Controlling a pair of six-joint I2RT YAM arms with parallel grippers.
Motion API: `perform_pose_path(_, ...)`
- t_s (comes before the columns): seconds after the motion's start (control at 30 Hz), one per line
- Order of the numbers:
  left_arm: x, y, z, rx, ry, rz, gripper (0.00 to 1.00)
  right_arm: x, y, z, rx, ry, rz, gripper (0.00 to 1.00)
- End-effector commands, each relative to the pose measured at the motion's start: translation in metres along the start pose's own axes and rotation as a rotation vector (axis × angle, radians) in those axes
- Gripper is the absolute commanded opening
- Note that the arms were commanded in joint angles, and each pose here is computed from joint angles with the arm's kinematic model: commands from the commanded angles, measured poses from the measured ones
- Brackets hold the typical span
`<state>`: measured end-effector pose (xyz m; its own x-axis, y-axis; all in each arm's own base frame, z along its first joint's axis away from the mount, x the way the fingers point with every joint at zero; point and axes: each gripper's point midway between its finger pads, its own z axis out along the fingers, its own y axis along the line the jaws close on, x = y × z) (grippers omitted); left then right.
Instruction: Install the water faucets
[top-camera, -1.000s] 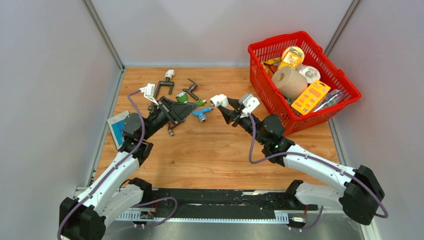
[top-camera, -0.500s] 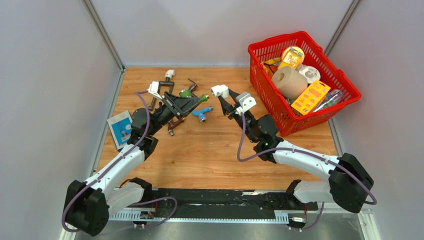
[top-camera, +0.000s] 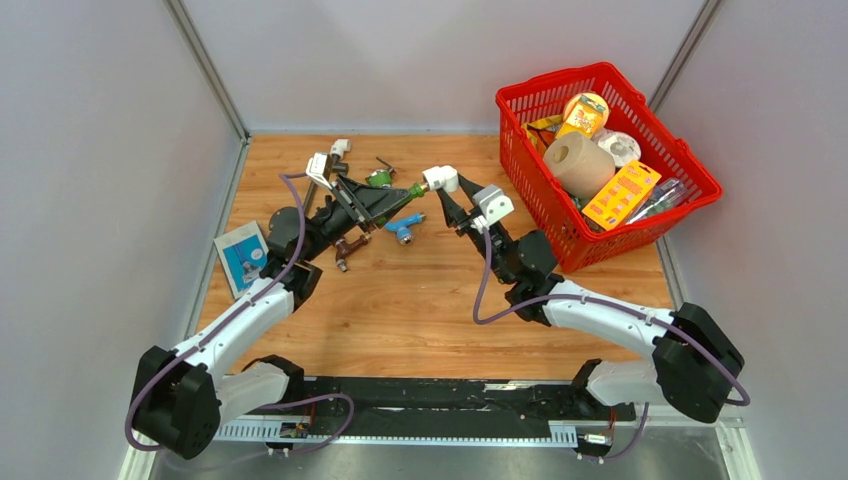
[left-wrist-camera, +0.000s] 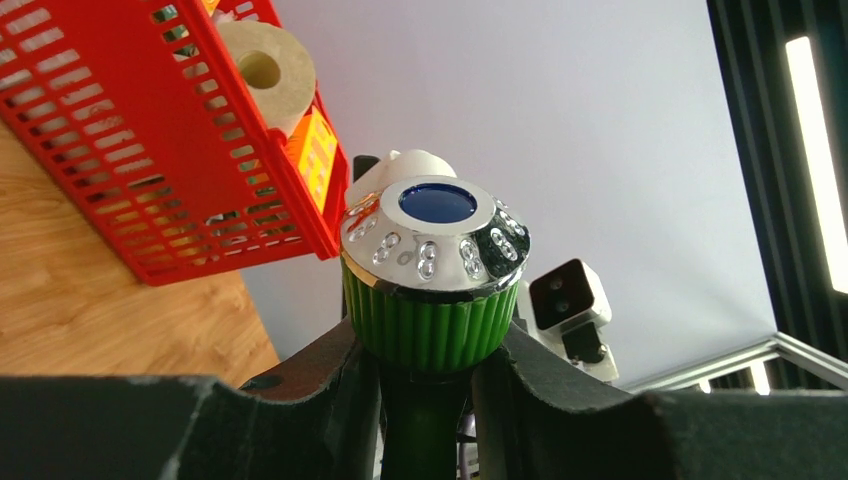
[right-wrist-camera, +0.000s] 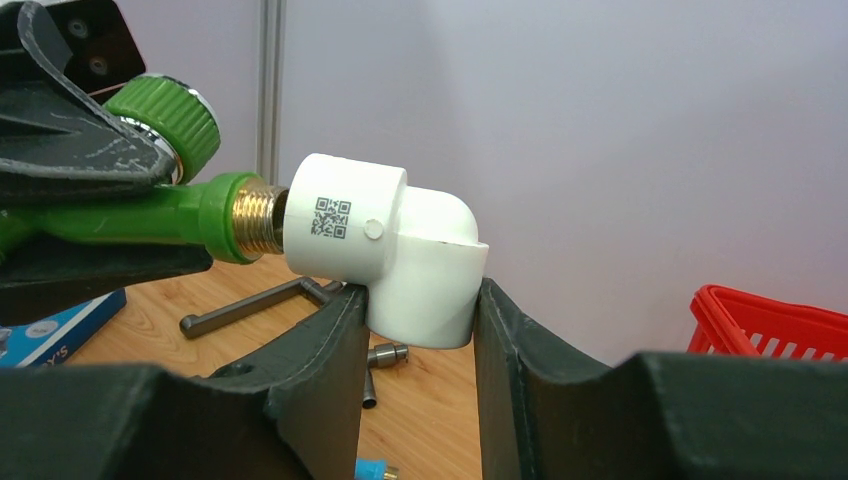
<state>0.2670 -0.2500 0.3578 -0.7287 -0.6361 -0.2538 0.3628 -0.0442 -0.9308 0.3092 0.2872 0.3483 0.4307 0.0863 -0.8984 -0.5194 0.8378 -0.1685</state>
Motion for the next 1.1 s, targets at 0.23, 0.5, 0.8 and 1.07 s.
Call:
perform_pose_path(0.23,-0.002,-0.029,0.006,0.065,-0.007,-0.01,0.0,-0.024,0.002,0.002,-0.015,-0.096,0.0,0.0)
perform_pose_path(0.5,-0.009,-0.024,0.007,0.039,-0.051,-0.015,0.0,-0.025,0.006,-0.003,-0.045,-0.099,-0.009,0.0)
perform_pose_path(0.8,-0.015,-0.03,0.007,0.027,-0.086,0.039,0.0,-0.023,0.003,-0.004,-0.031,-0.091,-0.003,0.0)
perform_pose_path(1.07,-0.017,-0.03,0.006,-0.004,-0.127,0.087,0.0,-0.022,0.006,-0.002,-0.033,-0.088,0.0,0.0)
